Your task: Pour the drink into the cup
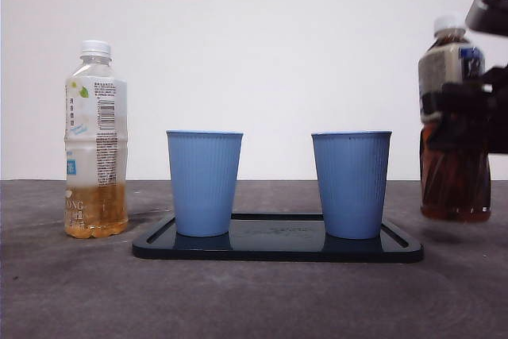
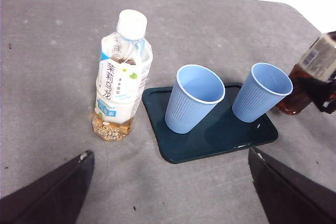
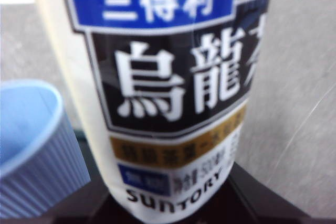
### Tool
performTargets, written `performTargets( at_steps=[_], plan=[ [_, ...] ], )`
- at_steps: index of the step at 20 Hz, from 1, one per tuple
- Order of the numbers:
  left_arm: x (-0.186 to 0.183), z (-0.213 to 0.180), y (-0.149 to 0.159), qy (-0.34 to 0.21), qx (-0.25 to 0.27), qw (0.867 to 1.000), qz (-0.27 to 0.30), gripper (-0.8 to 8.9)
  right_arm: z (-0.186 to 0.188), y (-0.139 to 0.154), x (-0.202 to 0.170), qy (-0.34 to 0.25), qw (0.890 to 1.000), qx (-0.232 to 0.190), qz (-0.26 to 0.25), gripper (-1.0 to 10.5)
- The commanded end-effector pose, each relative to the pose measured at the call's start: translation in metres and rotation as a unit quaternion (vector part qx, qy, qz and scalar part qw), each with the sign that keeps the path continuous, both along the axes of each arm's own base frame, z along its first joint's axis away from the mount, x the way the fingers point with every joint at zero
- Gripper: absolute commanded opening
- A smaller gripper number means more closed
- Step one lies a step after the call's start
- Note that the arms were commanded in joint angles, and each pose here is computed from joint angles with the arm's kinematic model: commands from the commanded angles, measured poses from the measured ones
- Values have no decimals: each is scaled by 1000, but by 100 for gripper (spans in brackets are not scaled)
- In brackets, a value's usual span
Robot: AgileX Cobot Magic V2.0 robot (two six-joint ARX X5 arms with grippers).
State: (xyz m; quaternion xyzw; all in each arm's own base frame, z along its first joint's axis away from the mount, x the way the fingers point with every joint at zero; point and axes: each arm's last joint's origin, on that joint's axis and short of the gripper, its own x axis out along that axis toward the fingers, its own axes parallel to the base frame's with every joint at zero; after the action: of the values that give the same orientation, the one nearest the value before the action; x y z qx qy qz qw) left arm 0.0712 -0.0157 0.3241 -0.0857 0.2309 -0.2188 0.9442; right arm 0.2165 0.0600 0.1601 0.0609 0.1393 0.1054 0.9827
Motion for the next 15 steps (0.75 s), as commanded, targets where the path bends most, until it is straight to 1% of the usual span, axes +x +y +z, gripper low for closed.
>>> performTargets(
  at_steps=[1,6,10,11,13,15],
  plan=[
    [-1,6,0,-17,3,1000,-4,474,4,3,9,-33,999,17,2,81],
    [-1,6,0,-17,3,1000,-4,474,-7,7,17,-40,999,23,21,81],
    [-1,6,0,-17,3,1000,-4,474,-16,7,19,-25,999,19,21,83],
    [-1,6,0,-17,3,1000,-4,474,-17,8,19,-23,999,17,22,102],
    [-1,6,0,-16,3,1000,-4,474,-17,8,19,-25,999,14,23,182],
    [-1,6,0,-16,3,1000,-4,474,-18,8,19,-23,999,9,32,215]
  ],
)
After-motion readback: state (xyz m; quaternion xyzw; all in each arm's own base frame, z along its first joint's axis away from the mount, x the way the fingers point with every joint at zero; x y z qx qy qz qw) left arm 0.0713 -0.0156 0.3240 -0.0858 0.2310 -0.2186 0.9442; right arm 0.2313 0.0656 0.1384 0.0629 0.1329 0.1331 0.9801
